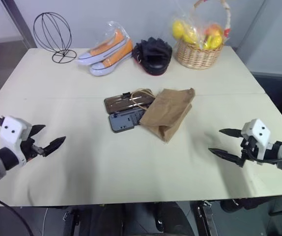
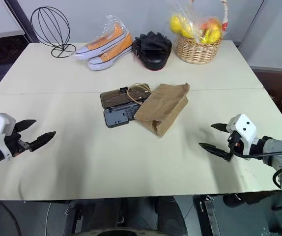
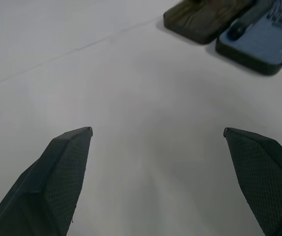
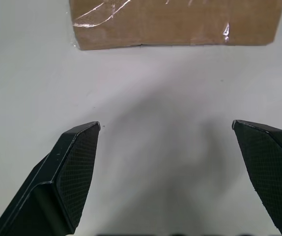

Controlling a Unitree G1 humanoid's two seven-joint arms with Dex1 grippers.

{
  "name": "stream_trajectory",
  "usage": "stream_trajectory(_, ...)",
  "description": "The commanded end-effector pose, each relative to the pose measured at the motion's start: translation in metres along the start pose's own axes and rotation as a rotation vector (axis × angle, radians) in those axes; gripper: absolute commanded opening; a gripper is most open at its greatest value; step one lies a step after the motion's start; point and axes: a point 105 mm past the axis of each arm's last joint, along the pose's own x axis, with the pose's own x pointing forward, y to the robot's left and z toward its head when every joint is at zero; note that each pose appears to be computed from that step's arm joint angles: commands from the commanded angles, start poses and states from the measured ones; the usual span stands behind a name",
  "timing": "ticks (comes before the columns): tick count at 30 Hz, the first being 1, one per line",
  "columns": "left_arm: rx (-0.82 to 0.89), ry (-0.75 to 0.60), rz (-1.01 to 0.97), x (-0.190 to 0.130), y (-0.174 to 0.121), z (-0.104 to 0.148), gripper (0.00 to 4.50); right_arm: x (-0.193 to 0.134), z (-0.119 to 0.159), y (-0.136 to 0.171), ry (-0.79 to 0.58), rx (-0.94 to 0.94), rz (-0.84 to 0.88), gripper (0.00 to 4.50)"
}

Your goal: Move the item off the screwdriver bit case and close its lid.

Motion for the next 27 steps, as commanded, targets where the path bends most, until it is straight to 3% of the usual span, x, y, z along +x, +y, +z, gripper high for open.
stream_trajectory(1,-0.012,-0.121,-0.15,0.011,-0.024,0.042,4.49,-0.003,0.032,-0.002,-0.03,-0.078,-0.061,4.5)
stream_trajectory(5,-0.007,-0.118,-0.49,0.015,-0.075,0.069,4.49,0.012,0.07,0.02,-0.069,-0.136,-0.054,4.5)
stream_trajectory(11,0.149,0.019,-0.785,0.014,-0.109,0.068,4.49,0.048,0.109,0.048,-0.108,-0.177,-0.099,4.5)
stream_trajectory(13,0.201,0.042,-0.845,0.018,-0.111,0.068,4.49,0.068,0.115,0.067,-0.066,-0.405,-0.054,4.5)
stream_trajectory(15,0.236,0.049,-0.866,0.025,-0.11,0.068,4.49,0.084,0.113,0.078,-0.026,-0.586,-0.014,4.5)
stream_trajectory(17,0.241,0.035,-0.855,0.032,-0.107,0.07,4.49,0.094,0.109,0.069,0.017,-0.673,-0.048,4.5)
stream_trajectory(22,0.238,0.008,-0.856,0.036,-0.106,0.073,4.49,0.105,0.108,0.047,0.063,-0.75,-0.149,4.5)
stream_trajectory(27,0.236,-0.002,-0.839,0.037,-0.105,0.072,4.49,0.112,0.092,0.041,0.121,-0.811,-0.143,4.5)
